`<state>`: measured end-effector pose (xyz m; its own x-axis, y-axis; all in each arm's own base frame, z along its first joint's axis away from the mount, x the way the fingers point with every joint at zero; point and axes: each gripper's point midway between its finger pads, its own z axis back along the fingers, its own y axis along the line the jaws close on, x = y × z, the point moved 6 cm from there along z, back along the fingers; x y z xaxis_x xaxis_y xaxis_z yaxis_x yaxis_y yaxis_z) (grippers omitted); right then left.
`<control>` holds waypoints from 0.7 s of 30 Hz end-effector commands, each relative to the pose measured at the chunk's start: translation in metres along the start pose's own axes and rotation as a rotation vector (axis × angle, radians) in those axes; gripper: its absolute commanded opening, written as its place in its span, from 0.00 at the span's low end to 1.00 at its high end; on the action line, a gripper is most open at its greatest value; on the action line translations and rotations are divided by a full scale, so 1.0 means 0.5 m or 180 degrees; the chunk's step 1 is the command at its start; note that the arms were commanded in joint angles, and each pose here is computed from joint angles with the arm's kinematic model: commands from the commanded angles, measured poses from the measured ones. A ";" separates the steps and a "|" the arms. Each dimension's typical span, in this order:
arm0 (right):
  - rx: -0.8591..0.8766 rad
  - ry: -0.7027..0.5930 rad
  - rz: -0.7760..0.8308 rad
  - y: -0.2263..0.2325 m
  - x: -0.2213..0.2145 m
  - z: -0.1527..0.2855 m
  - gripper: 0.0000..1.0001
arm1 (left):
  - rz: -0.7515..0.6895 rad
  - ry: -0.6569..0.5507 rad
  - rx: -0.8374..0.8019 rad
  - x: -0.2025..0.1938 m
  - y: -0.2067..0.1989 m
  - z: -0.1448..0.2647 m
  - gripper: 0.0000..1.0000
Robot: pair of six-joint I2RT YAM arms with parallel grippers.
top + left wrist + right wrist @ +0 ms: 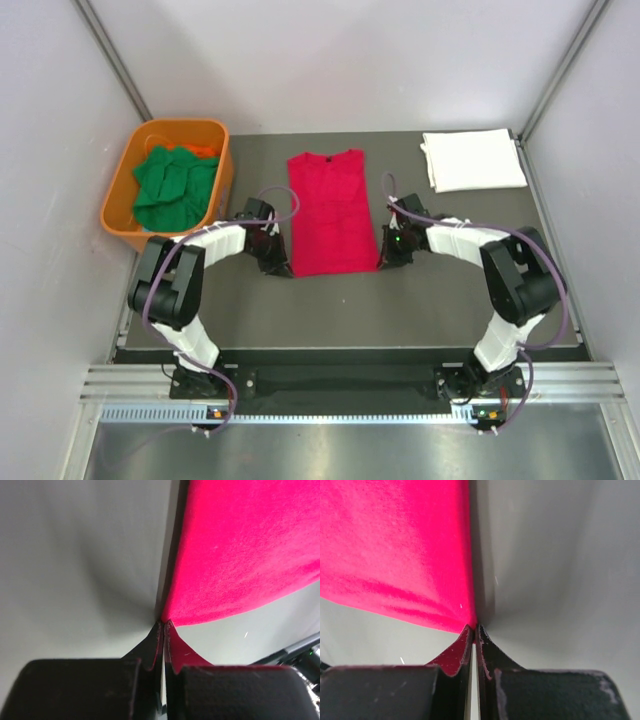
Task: Fold and stack the t-shirts
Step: Fold the tshirt
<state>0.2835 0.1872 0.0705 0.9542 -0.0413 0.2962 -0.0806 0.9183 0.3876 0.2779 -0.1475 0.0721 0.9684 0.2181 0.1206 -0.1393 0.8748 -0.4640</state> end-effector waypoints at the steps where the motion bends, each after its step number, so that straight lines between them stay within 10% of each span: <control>1: -0.0312 0.0254 -0.0032 -0.048 -0.084 0.004 0.00 | 0.0031 0.0086 0.0081 -0.047 0.015 0.017 0.00; 9: 0.0079 0.0324 -0.0203 -0.040 -0.170 0.037 0.00 | 0.0148 0.0374 -0.0305 -0.111 -0.015 0.023 0.00; 12: 0.0042 0.0247 -0.0283 -0.038 -0.187 0.059 0.06 | 0.0102 0.0263 -0.0109 -0.130 -0.002 0.037 0.25; 21: 0.0116 0.0142 -0.0475 -0.024 -0.190 0.102 0.39 | -0.0098 0.0076 -0.0424 -0.135 -0.041 0.070 0.54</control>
<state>0.1808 0.1591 0.0736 0.9717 -0.1240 0.2012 0.0192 0.8899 0.4558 0.2071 -0.1597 0.0944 0.9806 0.1793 0.0798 -0.1131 0.8486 -0.5168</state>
